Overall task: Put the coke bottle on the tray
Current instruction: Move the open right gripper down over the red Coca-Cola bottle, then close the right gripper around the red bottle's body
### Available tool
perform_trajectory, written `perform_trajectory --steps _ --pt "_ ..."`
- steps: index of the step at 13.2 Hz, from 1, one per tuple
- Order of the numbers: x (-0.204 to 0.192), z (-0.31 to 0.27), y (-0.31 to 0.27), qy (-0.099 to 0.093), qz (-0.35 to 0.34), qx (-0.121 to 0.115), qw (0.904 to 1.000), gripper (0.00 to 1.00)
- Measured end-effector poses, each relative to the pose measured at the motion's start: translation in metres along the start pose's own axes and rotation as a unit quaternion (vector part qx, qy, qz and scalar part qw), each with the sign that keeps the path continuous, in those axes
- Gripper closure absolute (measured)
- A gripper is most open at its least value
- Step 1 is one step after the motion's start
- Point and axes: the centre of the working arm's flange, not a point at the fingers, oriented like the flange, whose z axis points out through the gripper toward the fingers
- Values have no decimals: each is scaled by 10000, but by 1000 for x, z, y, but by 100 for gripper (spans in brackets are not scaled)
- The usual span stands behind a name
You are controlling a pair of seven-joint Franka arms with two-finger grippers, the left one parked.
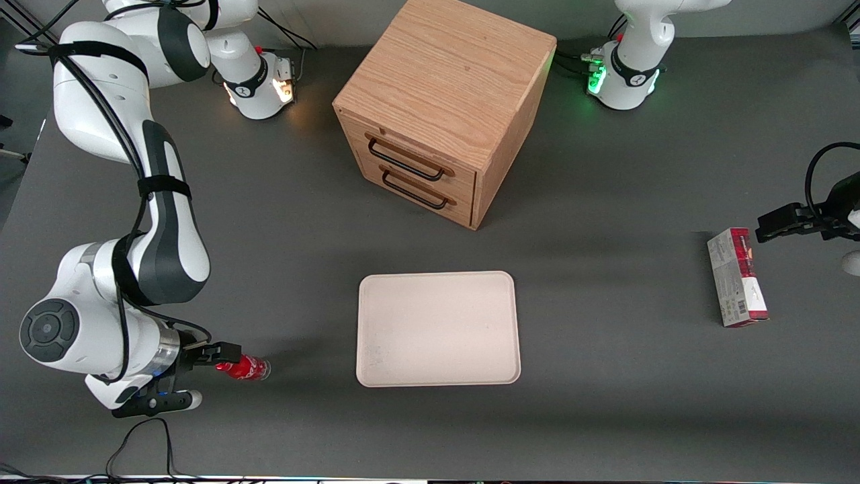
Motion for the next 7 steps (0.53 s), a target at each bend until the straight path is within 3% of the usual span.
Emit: perform_trajectory --steps 7 --pt "3 25 4 25 -69 -165 9998 0"
